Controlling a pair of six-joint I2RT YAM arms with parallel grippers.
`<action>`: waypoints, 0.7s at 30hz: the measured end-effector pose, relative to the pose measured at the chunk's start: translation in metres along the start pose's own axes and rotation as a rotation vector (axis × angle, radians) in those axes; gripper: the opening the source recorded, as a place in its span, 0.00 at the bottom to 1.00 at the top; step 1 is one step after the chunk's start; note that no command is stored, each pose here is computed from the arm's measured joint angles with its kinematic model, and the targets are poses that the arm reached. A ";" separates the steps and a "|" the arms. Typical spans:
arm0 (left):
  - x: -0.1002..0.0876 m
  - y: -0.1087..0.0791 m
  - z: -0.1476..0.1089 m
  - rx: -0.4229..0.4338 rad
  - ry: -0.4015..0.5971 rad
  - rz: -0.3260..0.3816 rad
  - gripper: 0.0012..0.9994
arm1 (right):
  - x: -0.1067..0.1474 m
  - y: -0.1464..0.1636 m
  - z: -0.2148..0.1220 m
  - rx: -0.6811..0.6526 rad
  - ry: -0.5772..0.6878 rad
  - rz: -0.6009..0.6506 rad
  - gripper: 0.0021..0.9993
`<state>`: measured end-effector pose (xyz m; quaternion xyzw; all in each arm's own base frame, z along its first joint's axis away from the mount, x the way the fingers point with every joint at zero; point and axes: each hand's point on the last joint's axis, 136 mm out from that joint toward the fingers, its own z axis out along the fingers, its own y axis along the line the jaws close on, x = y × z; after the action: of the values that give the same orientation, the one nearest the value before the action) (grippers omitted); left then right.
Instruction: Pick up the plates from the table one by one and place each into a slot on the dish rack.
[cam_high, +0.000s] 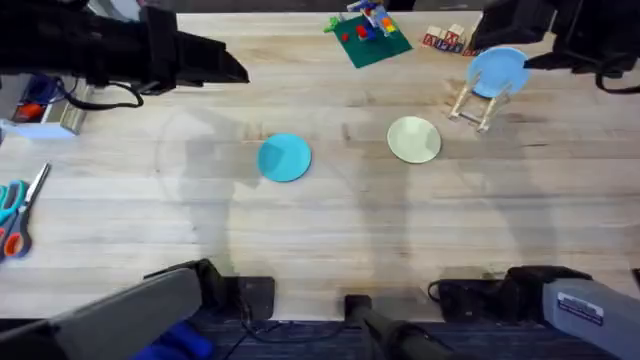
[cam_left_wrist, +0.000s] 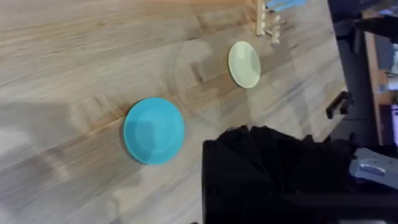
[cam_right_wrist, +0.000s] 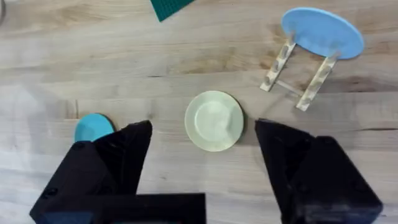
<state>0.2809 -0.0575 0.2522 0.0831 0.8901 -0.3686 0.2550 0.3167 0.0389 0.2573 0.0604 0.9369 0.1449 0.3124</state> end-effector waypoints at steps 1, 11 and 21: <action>0.001 0.000 0.001 0.018 0.007 0.001 0.04 | 0.000 0.000 0.000 0.000 -0.001 -0.001 1.00; 0.010 0.031 0.037 0.182 0.119 -0.054 0.04 | 0.000 0.000 0.000 0.000 -0.002 -0.001 1.00; 0.014 0.035 0.043 0.218 0.133 -0.011 0.04 | 0.000 0.000 0.000 0.000 -0.002 -0.001 1.00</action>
<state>0.2975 -0.0631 0.1978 0.1297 0.8601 -0.4583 0.1826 0.3171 0.0389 0.2576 0.0600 0.9366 0.1449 0.3134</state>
